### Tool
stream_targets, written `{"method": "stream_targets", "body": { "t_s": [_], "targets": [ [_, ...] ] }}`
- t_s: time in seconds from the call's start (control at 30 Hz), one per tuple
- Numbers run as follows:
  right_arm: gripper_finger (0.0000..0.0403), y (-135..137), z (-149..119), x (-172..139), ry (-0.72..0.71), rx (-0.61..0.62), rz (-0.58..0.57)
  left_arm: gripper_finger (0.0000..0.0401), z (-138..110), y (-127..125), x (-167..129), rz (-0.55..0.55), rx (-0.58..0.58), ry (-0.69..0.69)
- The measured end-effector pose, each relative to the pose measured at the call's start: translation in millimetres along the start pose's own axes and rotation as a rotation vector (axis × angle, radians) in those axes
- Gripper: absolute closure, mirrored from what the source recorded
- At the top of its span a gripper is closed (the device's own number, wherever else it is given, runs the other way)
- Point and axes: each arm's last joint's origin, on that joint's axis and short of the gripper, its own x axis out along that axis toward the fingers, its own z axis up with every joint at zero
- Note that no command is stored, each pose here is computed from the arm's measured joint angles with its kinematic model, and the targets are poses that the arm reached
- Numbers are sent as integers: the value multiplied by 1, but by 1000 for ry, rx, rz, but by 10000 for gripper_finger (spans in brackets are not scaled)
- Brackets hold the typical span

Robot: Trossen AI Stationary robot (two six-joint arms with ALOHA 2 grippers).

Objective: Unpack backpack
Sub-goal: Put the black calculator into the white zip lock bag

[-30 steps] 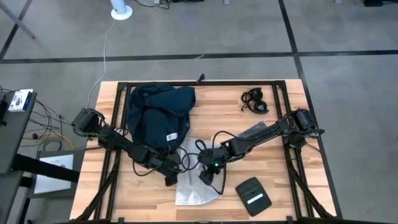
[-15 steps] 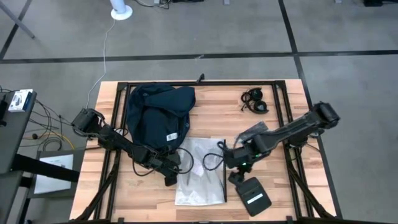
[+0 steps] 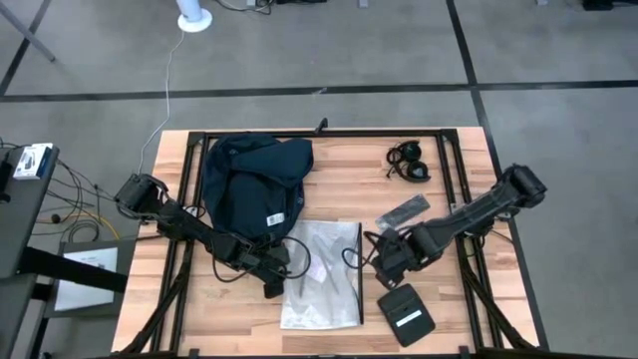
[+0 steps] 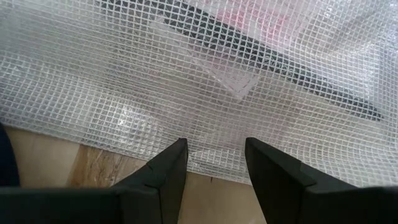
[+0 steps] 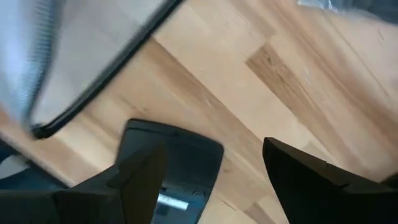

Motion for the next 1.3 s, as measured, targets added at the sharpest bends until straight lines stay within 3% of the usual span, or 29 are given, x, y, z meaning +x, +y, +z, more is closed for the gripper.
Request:
{"method": "stream_targets", "body": {
  "t_s": [0.23,0.43,0.6,0.77,0.93,1.13,1.3],
  "targets": [
    [143,11,-25,25,136,3,-137,249,1,1,0,-2,34,4],
    [143,7,-56,24,182,43,-234,249,2,1,-3,-13,37,9],
    [161,7,-76,22,165,82,-245,250,31,-5,-33,6,90,-22],
    [206,6,-90,21,122,108,-268,264,61,-1,-74,47,112,-53],
    [274,6,-105,21,112,69,-264,296,86,-7,-96,-73,25,-172],
    [384,4,-125,21,37,5,-254,381,96,-37,-72,-202,-12,-328],
    [395,9,-133,25,-19,5,-166,398,99,-70,-37,-339,-14,-415]
  ]
}}
